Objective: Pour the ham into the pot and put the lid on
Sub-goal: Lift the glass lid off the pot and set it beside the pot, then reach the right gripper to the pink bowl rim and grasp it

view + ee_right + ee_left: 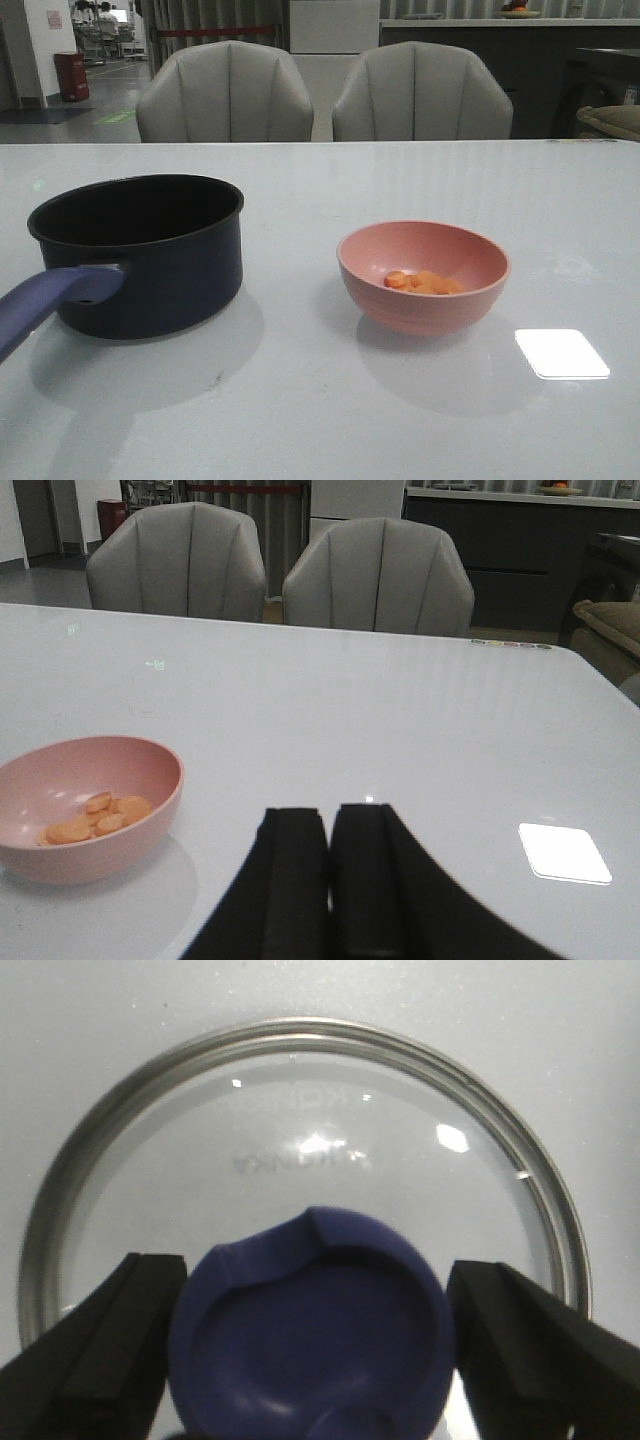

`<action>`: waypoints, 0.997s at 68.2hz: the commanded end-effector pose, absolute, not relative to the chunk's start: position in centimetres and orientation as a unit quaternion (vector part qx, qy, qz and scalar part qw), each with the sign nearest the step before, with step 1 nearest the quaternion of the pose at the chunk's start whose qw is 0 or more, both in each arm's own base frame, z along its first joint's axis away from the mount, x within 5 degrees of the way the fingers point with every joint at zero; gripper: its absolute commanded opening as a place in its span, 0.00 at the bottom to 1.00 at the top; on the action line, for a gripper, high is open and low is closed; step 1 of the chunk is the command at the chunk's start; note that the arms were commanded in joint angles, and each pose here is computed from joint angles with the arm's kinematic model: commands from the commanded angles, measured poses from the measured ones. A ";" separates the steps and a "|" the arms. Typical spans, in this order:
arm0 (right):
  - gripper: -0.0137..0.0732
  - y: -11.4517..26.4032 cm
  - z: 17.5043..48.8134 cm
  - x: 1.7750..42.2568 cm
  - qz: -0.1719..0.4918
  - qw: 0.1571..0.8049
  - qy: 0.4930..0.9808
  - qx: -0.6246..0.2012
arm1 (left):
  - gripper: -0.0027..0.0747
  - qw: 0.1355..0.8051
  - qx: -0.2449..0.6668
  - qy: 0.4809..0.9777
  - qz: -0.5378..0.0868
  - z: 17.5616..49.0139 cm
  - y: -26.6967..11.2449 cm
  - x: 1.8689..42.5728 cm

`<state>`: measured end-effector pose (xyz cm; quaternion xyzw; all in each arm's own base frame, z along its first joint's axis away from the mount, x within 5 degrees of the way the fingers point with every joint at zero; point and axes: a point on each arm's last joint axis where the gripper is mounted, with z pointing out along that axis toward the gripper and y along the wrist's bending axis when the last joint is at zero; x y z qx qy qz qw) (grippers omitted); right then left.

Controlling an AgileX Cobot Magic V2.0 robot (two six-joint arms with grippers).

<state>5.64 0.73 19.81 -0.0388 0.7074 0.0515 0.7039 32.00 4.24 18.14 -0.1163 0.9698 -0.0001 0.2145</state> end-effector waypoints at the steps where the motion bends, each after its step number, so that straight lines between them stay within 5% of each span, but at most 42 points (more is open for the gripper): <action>1: 0.34 0.6 20.8 5.4 0.044 0.741 0.669 -0.039 | 0.85 0.259 -0.106 0.960 0.005 20.6 4.3 32.8; 22: 0.34 0.6 20.8 5.4 0.044 0.741 0.669 -0.039 | 0.84 0.314 -0.099 0.944 0.005 26.1 3.8 31.8; 45: 0.34 0.6 20.8 5.4 0.044 0.741 0.669 -0.039 | 0.84 0.477 0.009 0.878 -0.030 36.7 -2.1 23.9; 68: 0.34 0.6 20.8 5.4 0.044 0.741 0.669 -0.039 | 0.84 0.571 0.030 0.816 -0.084 37.3 -2.5 13.6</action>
